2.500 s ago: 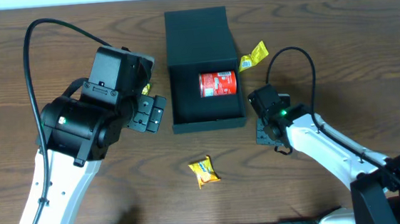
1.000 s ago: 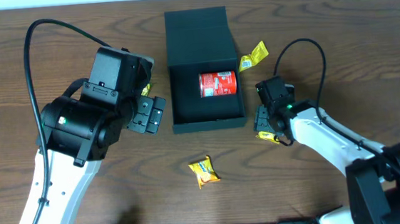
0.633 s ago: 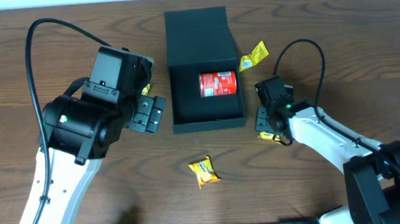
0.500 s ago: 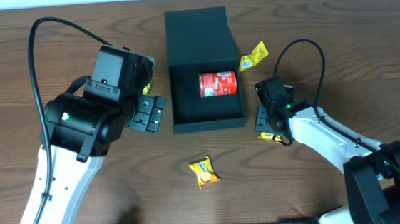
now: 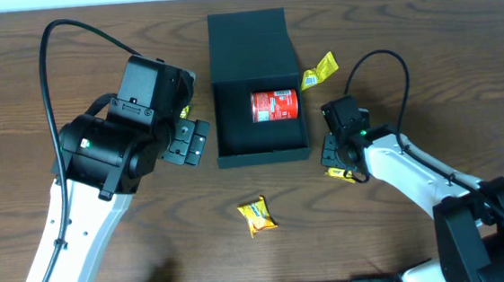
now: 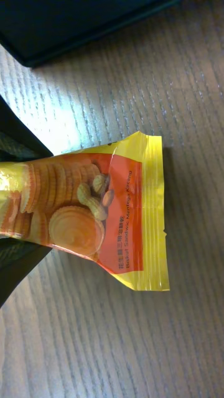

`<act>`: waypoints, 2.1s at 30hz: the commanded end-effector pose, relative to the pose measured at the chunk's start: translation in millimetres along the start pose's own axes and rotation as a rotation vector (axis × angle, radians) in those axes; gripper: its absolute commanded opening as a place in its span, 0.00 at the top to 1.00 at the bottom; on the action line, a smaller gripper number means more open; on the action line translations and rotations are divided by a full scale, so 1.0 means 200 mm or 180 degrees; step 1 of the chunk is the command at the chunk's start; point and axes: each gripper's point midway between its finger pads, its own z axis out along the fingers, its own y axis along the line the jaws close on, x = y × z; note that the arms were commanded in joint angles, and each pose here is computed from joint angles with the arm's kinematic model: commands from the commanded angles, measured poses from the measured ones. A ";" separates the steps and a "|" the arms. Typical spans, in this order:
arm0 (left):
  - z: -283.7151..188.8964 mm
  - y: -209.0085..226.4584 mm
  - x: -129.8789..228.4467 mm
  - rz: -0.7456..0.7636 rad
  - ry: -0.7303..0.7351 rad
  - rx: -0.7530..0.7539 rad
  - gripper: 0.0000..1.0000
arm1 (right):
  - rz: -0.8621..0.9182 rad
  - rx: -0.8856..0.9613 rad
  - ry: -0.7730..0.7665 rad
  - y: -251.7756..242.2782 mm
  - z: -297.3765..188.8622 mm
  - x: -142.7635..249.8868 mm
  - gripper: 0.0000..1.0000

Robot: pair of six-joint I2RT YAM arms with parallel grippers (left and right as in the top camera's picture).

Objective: Pack container

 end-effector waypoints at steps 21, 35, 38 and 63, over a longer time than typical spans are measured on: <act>0.00 0.01 -0.01 0.0034 -0.0004 -0.0034 0.05 | -0.0305 -0.0244 -0.0392 0.23 -0.44 -0.41 0.67; 0.00 0.01 -0.01 0.0036 -0.0004 -0.0036 0.05 | -0.0756 -0.0708 -0.0685 0.62 -0.61 -0.35 0.63; 0.00 0.01 -0.01 0.0036 -0.0004 -0.0036 0.05 | -0.0735 -0.0465 -0.0809 0.56 -0.61 -0.39 0.60; 0.00 0.01 0.01 0.0044 0.0044 -0.0035 0.05 | 0.0235 0.0566 0.0207 0.13 -0.10 -0.25 0.62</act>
